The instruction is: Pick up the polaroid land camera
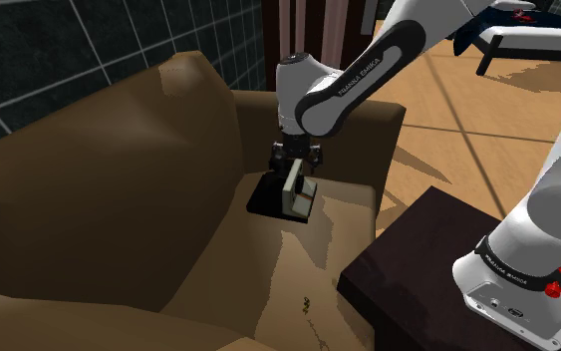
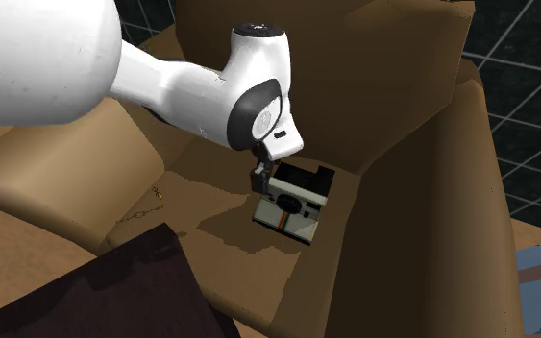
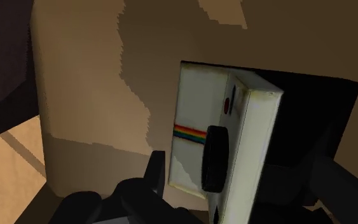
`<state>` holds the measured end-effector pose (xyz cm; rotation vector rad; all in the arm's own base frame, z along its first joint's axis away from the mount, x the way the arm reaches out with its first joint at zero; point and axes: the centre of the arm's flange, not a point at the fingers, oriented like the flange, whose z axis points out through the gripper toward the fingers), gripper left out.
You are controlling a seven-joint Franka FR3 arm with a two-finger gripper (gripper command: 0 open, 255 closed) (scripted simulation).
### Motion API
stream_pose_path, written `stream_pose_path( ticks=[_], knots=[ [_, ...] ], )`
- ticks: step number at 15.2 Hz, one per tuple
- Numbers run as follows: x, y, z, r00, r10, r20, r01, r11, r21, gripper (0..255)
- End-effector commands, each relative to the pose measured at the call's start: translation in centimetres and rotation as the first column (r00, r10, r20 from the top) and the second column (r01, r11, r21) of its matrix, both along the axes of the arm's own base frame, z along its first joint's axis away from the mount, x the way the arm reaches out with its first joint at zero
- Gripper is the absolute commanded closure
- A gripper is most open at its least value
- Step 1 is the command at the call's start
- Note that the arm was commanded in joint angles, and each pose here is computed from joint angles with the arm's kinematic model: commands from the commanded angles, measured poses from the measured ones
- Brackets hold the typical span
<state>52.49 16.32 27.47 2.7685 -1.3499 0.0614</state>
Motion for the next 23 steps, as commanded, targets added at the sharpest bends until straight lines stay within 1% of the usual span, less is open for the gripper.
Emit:
stream_pose_path(
  ticks=[1,2,9,11,12,21,23],
  knots=[
    [1.6,0.5,-2.3,0.998,-0.062,-0.004,0.062,0.998,0.002,0],
    [2.2,0.7,-3.1,0.996,-0.084,-0.005,0.084,0.996,0.003,0],
    [2.2,0.7,-6.8,0.996,-0.084,-0.005,0.084,0.996,0.003,0],
    [2.2,0.7,-7.1,0.996,-0.084,-0.005,0.084,0.996,0.003,0],
    [2.2,0.7,-7.1,0.996,-0.084,-0.005,0.084,0.996,0.003,255],
    [2.2,0.7,-7.1,0.996,-0.084,-0.005,0.084,0.996,0.003,255],
    [2.2,0.7,-6.1,0.996,-0.084,-0.005,0.084,0.996,0.003,255]
  ],
)
